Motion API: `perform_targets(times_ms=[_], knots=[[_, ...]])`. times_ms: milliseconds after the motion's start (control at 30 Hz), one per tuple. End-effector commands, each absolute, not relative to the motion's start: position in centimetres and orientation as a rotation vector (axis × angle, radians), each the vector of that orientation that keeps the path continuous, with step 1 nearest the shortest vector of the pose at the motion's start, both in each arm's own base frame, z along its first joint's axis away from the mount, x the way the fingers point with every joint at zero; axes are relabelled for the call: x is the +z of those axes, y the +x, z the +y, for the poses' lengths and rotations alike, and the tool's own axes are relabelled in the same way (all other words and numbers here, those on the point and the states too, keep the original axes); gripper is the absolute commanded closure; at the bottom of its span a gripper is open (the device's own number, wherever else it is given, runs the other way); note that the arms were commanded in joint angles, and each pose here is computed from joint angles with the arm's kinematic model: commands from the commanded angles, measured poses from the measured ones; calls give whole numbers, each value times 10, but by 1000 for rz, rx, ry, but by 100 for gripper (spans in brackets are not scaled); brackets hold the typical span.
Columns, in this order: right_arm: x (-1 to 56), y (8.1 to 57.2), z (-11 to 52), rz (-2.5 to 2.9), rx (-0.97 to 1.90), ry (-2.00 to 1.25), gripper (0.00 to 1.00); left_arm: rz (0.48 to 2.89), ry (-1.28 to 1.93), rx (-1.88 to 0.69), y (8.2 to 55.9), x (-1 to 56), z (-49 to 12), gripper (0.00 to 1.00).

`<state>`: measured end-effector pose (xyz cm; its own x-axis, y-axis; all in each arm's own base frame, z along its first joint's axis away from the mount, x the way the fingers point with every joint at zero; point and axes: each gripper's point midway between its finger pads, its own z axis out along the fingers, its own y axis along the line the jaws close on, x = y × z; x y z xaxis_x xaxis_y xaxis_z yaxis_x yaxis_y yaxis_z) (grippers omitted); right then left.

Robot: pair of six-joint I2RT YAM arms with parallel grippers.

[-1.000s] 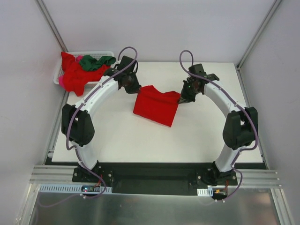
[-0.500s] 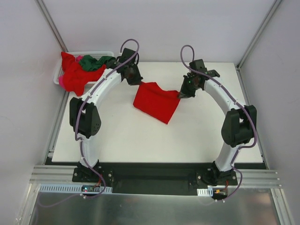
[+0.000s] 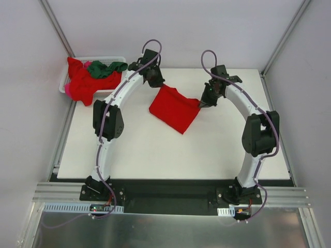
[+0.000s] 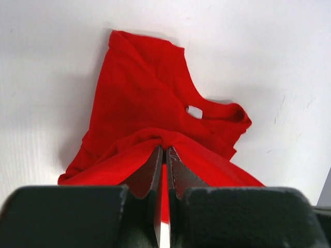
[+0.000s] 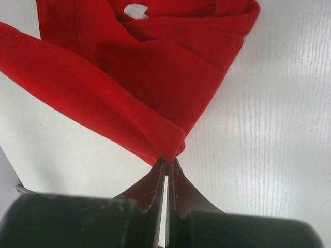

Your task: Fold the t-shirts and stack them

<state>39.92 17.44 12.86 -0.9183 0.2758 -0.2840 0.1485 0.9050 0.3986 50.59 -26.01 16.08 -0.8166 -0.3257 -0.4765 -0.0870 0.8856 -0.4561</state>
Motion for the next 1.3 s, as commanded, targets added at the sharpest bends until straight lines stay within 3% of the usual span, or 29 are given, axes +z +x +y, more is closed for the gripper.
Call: perform_targets(times_ms=[0,167,233,267,333,367,433,567,700,833,900,933,967,1100,1200,1267], knots=[[126,425,155,2699,471,373,99,2409,-306,-582,541,166,-264,100],[97,448,137,2722,451,425,99,2418,-328,-576,560,128,-271,99],[87,458,130,2719,435,447,94,2403,-316,-611,568,123,-279,79],[86,462,123,2712,432,480,69,2395,-306,-630,571,125,-282,61],[92,472,120,2678,471,502,40,2344,-255,-662,581,141,-288,6],[100,478,117,2649,507,508,16,2321,-240,-669,583,151,-288,1],[132,487,119,2568,584,463,7,2247,-210,-672,587,187,-281,1],[197,491,131,2399,719,330,3,2136,-193,-657,580,254,-256,1],[215,467,155,2364,778,331,14,2146,-148,-638,548,275,-243,1],[173,429,181,2488,668,298,24,2332,-122,-572,502,214,-229,7],[148,418,186,2526,626,318,35,2397,-133,-561,485,192,-224,22],[140,414,192,2545,625,326,50,2452,-136,-558,471,173,-222,29],[134,412,196,2560,618,351,65,2474,-149,-570,466,167,-223,45],[99,417,200,2628,536,358,77,2539,-135,-591,461,135,-232,65],[83,429,203,2654,504,357,80,2582,-154,-599,470,106,-240,73],[75,440,203,2658,477,347,80,2586,-173,-572,475,97,-239,73]])
